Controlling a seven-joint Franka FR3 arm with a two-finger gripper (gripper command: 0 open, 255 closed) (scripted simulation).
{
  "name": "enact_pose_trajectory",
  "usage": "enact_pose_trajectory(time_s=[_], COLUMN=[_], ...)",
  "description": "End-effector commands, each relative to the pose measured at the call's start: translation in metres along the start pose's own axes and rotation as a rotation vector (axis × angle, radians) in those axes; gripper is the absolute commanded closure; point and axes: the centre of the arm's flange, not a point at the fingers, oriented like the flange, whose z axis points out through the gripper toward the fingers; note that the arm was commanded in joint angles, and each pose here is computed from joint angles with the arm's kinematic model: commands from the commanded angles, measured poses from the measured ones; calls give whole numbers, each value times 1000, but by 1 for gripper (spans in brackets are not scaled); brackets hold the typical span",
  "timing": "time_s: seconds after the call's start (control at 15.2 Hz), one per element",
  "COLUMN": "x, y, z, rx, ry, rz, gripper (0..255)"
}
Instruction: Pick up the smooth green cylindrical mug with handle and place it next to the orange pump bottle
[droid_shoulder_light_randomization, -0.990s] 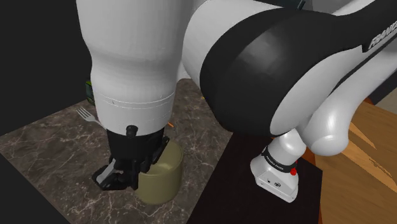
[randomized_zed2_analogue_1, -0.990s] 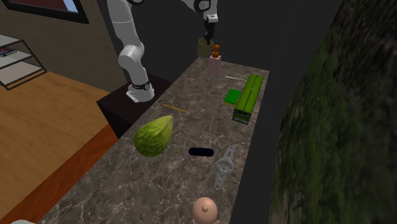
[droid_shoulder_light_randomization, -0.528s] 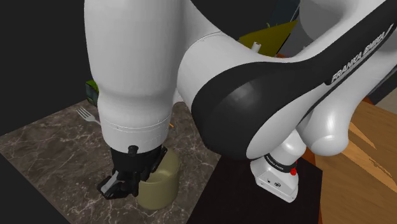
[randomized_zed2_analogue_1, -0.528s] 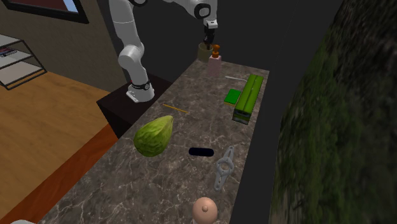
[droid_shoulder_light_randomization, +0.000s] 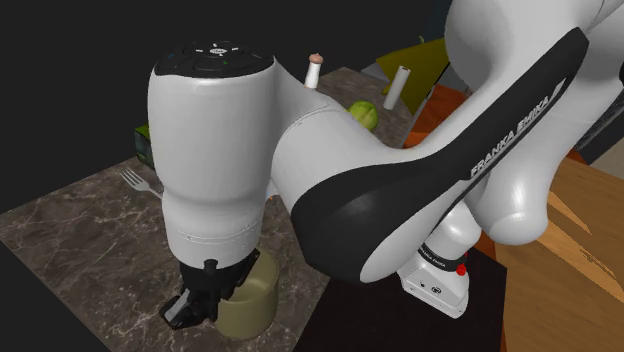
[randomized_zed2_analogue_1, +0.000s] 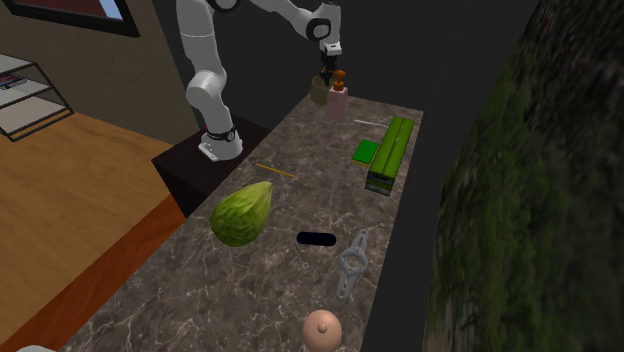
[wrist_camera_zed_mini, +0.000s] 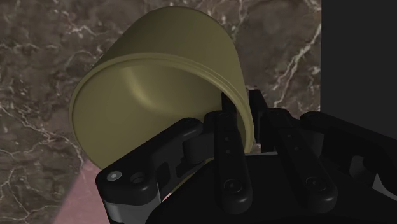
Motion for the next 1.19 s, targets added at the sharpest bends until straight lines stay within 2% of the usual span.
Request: enact_pose_trajectory(time_s=[0.0, 0.59, 0.66, 0.99, 1.12], x=[-1, -1, -1, -1, -1], y=[1, 1, 2, 1, 1], z=[10, 17, 17, 17, -10], rx=[1, 1, 1, 1, 1], ry=[0, 0, 0, 0, 0], rz=[0, 0, 0, 0, 0], gripper=[255, 255, 0, 0, 0])
